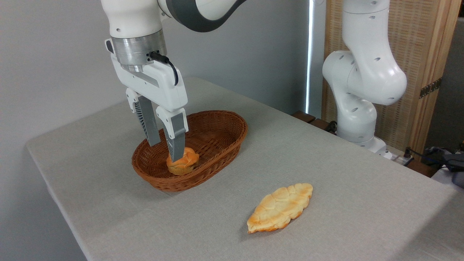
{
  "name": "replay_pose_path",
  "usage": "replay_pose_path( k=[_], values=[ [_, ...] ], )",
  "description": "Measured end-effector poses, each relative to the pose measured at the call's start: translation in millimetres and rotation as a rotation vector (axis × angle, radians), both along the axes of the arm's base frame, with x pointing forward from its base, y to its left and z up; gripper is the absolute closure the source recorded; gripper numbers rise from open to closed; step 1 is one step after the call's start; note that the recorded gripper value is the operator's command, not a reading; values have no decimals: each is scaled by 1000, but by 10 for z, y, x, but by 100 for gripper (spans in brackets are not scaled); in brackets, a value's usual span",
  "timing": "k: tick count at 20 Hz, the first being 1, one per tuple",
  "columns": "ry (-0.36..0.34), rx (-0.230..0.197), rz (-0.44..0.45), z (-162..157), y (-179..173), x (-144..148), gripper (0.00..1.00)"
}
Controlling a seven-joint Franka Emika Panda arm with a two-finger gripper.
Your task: Put bread into the basket
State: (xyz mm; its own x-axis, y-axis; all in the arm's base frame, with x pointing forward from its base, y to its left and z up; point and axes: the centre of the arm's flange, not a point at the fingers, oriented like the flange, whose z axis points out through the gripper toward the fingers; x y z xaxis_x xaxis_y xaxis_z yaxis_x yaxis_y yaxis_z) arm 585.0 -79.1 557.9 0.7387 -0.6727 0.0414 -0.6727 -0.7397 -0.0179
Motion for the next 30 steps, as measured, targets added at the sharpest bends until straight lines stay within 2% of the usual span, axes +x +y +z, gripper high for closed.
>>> replay_pose_path(
  k=[1, 2, 7, 20, 27, 29, 30],
  values=[
    [-5, 50, -14, -8, 9, 4, 0],
    [-8, 51, -11, 8, 29, 10, 0],
    [-21, 52, 14, 150, 168, 33, 0],
    [-18, 53, 15, 141, 172, 38, 0],
    [-16, 28, 24, 147, 183, 39, 0],
    [0, 30, 26, 134, 196, 23, 0],
    [30, 34, 29, 112, 216, -7, 0]
  ],
)
